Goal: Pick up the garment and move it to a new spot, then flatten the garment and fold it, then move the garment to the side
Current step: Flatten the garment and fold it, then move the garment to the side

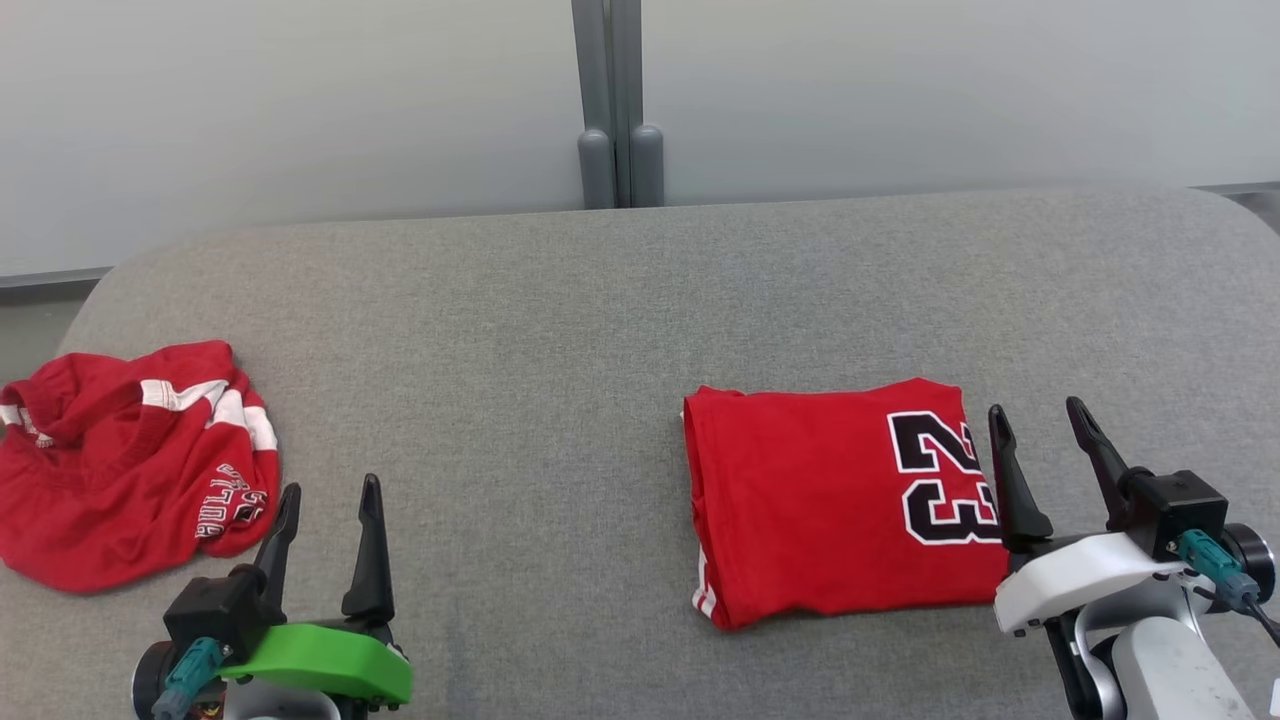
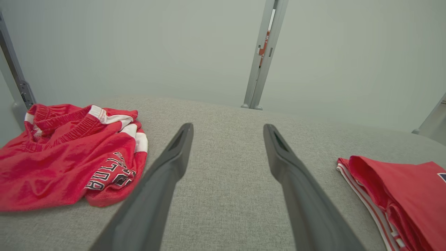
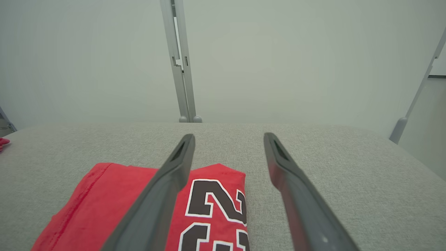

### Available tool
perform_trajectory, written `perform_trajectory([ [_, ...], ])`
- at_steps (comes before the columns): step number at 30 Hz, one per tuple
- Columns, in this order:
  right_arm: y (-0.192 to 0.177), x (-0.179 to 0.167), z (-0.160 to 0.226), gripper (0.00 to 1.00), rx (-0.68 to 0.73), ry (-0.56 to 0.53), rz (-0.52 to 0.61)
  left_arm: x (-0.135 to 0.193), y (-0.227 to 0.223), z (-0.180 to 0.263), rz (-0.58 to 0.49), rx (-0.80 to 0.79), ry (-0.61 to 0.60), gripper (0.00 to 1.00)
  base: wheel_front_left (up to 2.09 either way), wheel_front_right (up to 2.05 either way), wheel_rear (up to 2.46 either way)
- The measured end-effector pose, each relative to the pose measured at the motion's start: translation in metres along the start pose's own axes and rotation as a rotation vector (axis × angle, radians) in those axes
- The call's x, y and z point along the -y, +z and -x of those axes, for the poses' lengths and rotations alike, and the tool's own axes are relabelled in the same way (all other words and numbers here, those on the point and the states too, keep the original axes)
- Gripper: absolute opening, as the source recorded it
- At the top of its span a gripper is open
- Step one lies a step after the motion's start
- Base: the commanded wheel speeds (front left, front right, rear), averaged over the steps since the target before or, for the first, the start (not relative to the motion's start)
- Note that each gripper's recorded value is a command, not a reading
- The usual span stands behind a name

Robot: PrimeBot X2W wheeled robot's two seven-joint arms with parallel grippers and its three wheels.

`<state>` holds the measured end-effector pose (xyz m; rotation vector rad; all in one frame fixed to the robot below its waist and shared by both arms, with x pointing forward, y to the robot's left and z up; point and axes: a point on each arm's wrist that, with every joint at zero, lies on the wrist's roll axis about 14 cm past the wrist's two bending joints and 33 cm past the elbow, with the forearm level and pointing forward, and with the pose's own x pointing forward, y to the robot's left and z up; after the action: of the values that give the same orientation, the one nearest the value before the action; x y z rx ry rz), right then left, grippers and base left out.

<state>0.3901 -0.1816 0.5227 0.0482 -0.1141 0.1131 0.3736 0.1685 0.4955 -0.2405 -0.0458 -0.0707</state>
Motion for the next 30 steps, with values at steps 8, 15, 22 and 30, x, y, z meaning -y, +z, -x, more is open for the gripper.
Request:
perform_trajectory([
  [8, -0.005, 0.000, 0.000, 1.00, -0.013, -0.007, -0.011, 0.000, -0.003, 0.001, 0.001, -0.009, 0.001, 1.00, 0.00, 0.00, 0.00],
  [15, -0.011, 0.001, -0.001, 1.00, -0.029, -0.012, -0.018, 0.000, -0.007, 0.001, 0.001, -0.020, 0.001, 1.00, 0.00, 0.00, 0.00],
  [22, -0.055, 0.002, -0.006, 1.00, -0.270, 0.012, -0.045, -0.002, -0.011, 0.000, 0.001, -0.034, 0.004, 1.00, 0.00, 0.00, 0.00],
  [30, -0.098, 0.009, -0.018, 1.00, -0.542, 0.028, -0.074, -0.009, -0.016, -0.002, 0.017, -0.048, 0.028, 1.00, 0.00, 0.00, 0.00],
])
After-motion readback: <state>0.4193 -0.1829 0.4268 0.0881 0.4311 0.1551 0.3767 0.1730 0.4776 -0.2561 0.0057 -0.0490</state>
